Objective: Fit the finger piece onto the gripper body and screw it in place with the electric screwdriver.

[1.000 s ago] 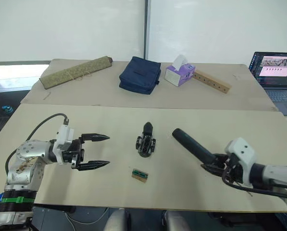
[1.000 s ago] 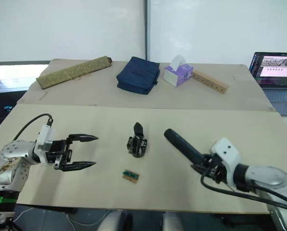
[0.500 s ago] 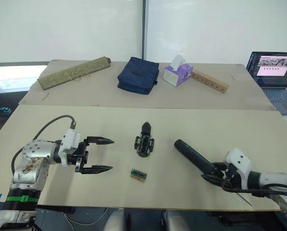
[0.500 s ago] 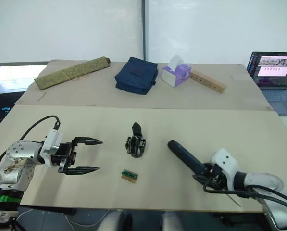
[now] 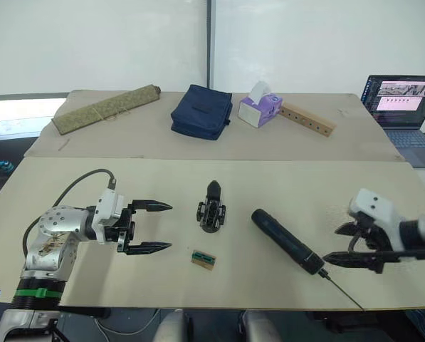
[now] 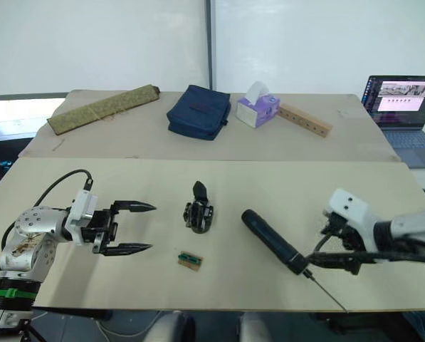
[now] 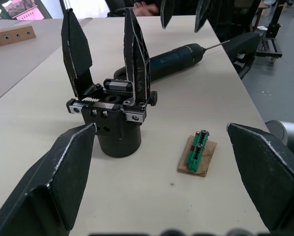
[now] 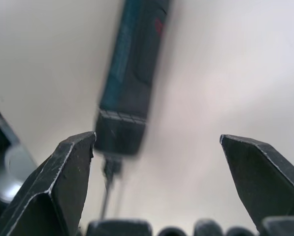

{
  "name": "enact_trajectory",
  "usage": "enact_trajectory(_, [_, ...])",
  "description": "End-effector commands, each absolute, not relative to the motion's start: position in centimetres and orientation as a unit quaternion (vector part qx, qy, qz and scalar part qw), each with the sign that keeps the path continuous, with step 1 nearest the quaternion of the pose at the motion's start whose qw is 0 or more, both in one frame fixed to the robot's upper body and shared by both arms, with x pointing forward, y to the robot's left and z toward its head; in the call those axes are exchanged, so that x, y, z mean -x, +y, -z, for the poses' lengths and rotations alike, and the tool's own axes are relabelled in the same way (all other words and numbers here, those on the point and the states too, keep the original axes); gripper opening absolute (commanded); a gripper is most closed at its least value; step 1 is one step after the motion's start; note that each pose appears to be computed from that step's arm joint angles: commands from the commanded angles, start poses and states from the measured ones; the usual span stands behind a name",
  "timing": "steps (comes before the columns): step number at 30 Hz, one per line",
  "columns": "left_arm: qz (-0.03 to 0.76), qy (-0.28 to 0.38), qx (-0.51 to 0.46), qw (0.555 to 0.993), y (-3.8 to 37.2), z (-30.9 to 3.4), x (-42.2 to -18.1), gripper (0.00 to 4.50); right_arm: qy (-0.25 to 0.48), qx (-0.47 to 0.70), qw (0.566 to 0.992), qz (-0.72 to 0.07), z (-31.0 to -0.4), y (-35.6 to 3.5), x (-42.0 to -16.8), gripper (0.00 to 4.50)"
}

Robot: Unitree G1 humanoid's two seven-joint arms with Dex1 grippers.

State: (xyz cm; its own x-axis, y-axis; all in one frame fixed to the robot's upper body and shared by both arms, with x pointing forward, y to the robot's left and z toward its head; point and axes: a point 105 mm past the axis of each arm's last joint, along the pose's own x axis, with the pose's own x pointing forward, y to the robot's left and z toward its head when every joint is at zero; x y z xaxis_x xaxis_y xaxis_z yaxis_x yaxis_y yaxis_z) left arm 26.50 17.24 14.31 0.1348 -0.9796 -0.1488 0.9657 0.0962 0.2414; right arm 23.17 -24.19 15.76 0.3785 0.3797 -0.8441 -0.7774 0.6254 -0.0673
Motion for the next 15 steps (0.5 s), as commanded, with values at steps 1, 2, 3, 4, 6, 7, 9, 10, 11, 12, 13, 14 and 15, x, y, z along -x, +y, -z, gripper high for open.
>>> enact_trajectory(1, [0.66, -0.044, -0.152, 0.735, 16.9, -15.1, -26.4, 4.5, 0.493, 0.236, 0.76, -0.352, -15.4, -23.6, -21.9, 4.47])
enact_trajectory(2, [0.66, -0.044, -0.151, 0.734, 16.8, -15.0, -26.4, 4.5, 0.499, 0.247, 0.752, -0.352, -15.3, -23.2, -21.9, 4.47])
enact_trajectory(3, [0.661, -0.044, -0.151, 0.734, 16.8, -15.0, -26.4, 4.5, 0.504, 0.248, 0.748, -0.354, -15.2, -22.6, -21.9, 4.47])
enact_trajectory(4, [0.661, -0.044, -0.151, 0.734, 16.7, -15.0, -26.4, 4.5, 0.506, 0.247, 0.746, -0.357, -15.1, -22.0, -22.1, 4.47])
enact_trajectory(6, [0.663, -0.045, -0.149, 0.732, 16.5, -15.0, -26.3, 4.5, 0.506, 0.252, 0.746, -0.352, -14.7, -21.1, -22.6, 4.47])
enact_trajectory(7, [0.664, -0.045, -0.149, 0.732, 16.4, -14.9, -26.3, 4.5, 0.507, 0.26, 0.745, -0.348, -14.5, -21.0, -22.9, 4.47])
enact_trajectory(9, [0.666, -0.045, -0.148, 0.73, 16.3, -14.9, -26.2, 4.5, 0.509, 0.271, 0.744, -0.337, -14.0, -20.7, -23.4, 4.47])
enact_trajectory(10, [0.666, -0.044, -0.147, 0.73, 16.2, -14.9, -26.2, 4.5, 0.51, 0.277, 0.743, -0.334, -13.9, -20.7, -23.5, 4.47])
enact_trajectory(11, [0.667, -0.044, -0.147, 0.729, 16.2, -14.9, -26.2, 4.5, 0.511, 0.284, 0.742, -0.329, -13.8, -20.7, -23.7, 4.47])
enact_trajectory(12, [0.667, -0.045, -0.147, 0.729, 16.2, -14.9, -26.2, 4.5, 0.511, 0.293, 0.74, -0.324, -13.7, -20.8, -23.8, 4.47])
enact_trajectory(13, [0.667, -0.045, -0.146, 0.729, 16.2, -14.9, -26.1, 4.5, 0.511, 0.299, 0.739, -0.322, -13.5, -20.7, -23.9, 4.47])
enact_trajectory(14, [0.668, -0.045, -0.146, 0.728, 16.1, -14.9, -26.1, 4.5, 0.51, 0.3, 0.739, -0.322, -13.3, -20.5, -24.1, 4.47])
enact_trajectory(15, [0.669, -0.045, -0.145, 0.728, 16.1, -14.8, -26.0, 4.5, 0.51, 0.301, 0.738, -0.324, -13.0, -20.2, -24.2, 4.47])
